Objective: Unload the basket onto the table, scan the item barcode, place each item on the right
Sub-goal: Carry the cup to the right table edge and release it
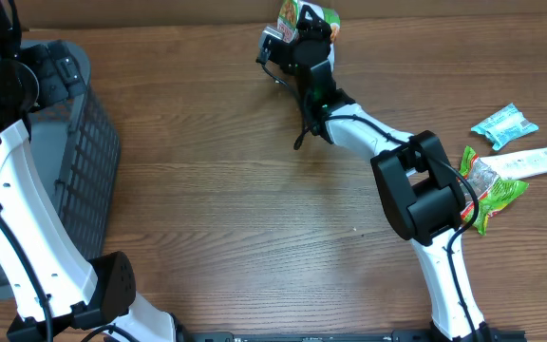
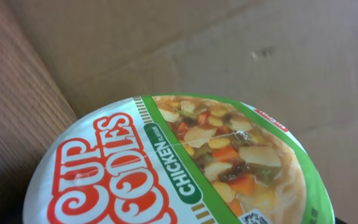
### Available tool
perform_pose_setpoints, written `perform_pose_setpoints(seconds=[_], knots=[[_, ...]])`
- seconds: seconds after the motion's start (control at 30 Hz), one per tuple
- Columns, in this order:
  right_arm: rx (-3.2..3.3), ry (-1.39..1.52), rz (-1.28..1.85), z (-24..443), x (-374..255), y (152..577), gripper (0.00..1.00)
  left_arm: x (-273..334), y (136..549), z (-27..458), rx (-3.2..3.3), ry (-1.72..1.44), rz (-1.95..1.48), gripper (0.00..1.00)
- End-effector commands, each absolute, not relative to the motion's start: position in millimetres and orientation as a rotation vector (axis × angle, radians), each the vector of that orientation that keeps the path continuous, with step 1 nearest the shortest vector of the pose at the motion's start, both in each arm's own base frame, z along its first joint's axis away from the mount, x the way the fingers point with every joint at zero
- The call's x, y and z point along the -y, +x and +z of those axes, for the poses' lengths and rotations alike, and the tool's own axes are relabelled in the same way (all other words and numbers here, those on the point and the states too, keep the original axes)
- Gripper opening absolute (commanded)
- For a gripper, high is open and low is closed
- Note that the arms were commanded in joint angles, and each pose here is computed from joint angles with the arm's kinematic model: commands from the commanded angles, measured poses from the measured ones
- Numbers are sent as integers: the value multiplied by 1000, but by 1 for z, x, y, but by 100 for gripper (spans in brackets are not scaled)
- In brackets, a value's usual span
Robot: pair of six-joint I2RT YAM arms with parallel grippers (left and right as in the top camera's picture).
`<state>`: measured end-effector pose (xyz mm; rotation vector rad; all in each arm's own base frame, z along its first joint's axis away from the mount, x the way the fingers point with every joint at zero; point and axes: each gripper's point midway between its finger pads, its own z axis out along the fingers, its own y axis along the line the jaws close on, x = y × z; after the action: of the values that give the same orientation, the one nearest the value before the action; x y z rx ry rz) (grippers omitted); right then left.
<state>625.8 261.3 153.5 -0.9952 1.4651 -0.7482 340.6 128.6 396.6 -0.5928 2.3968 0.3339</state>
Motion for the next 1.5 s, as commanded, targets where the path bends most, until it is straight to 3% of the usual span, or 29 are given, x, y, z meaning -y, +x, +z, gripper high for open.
perform_pose_setpoints(seconds=[0.0,0.2,0.37,0.5,0.83,1.3,1.47], knots=[[-1496,-564,-658,266,-233,611,65,-128,342,397,-2401,-572,338,100],[-1756,-212,-388,312,-184,566,70,-128,342,397,-2401,-573,338,100],[-2147,92,29,280,-114,519,67,-128,342,397,-2401,-573,338,100],[-2366,240,181,233,-60,502,57,-128,342,397,-2401,-573,338,100],[-2409,515,86,152,64,500,60,-128,342,397,-2401,-573,339,99],[-2437,654,-121,81,96,468,66,-128,342,397,-2401,-573,338,100],[-2409,646,-116,75,97,470,82,-128,342,397,-2401,-573,338,100]])
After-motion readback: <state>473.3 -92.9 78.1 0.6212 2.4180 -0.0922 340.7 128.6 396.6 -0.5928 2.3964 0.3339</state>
